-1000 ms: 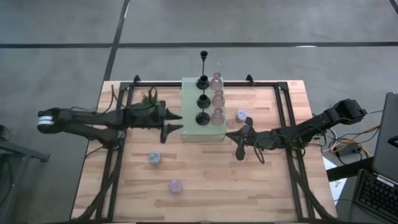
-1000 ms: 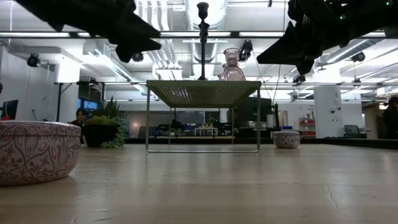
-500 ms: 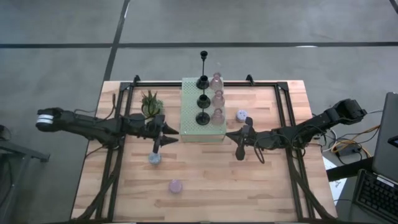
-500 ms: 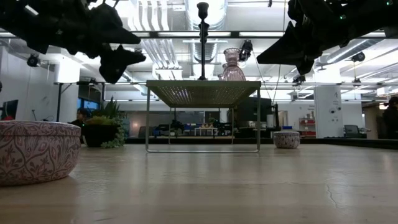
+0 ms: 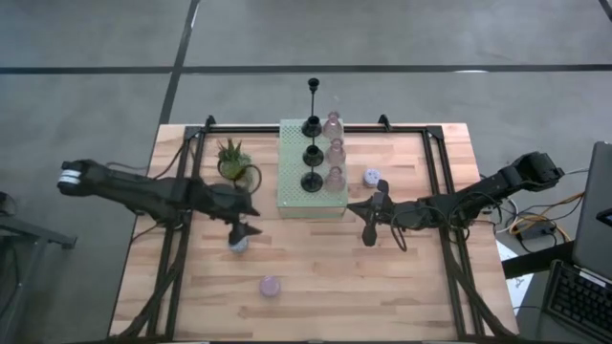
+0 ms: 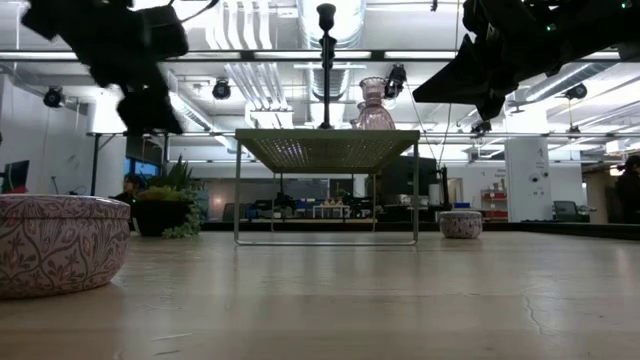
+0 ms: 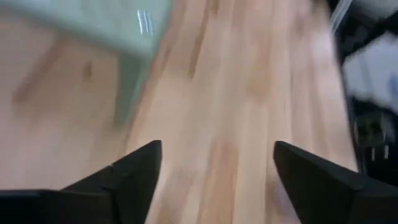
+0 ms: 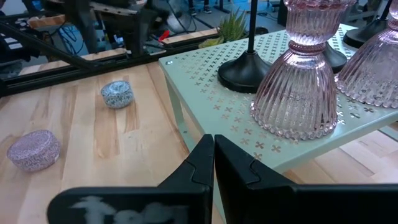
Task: Pick & Place candle stick holders
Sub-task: Put the blue patterned scented candle on the shelf
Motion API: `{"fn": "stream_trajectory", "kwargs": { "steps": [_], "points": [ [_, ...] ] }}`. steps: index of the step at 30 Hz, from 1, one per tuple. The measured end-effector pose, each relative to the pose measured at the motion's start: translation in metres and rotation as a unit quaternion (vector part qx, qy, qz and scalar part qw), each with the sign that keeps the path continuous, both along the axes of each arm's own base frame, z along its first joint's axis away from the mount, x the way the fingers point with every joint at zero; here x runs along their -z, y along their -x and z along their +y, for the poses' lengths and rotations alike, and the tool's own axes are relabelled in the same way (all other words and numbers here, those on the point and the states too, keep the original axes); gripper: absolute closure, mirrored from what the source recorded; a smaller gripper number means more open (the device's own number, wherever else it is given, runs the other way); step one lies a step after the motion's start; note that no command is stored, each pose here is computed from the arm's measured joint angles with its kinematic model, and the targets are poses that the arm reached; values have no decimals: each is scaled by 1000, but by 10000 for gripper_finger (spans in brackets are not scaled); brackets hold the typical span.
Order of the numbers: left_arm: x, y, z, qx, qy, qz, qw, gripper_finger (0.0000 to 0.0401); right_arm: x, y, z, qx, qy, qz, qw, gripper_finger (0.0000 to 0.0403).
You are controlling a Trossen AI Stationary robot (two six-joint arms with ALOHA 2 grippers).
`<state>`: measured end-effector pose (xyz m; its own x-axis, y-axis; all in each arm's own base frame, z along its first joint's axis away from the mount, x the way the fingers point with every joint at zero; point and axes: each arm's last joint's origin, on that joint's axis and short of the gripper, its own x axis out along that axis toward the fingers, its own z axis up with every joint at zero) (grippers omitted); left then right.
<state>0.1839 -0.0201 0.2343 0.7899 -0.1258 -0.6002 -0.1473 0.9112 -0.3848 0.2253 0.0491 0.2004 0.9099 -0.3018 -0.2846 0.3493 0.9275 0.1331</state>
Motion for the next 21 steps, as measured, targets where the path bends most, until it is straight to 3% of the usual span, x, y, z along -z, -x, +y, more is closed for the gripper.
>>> {"fn": "stream_trajectory", "kwargs": {
  "steps": [5, 10, 21],
  "points": [
    [-11, 17, -10, -10, 3, 121, 993, 37, 0, 0, 0, 0, 0, 0, 1000, 394],
    [-8, 29, -17, -33, 22, 188, 981, 26, 0, 0, 0, 0, 0, 0, 1000, 394],
    [10, 30, -21, -51, 12, 228, 972, 27, 0, 0, 0, 0, 0, 0, 1000, 394]
  ]
}}
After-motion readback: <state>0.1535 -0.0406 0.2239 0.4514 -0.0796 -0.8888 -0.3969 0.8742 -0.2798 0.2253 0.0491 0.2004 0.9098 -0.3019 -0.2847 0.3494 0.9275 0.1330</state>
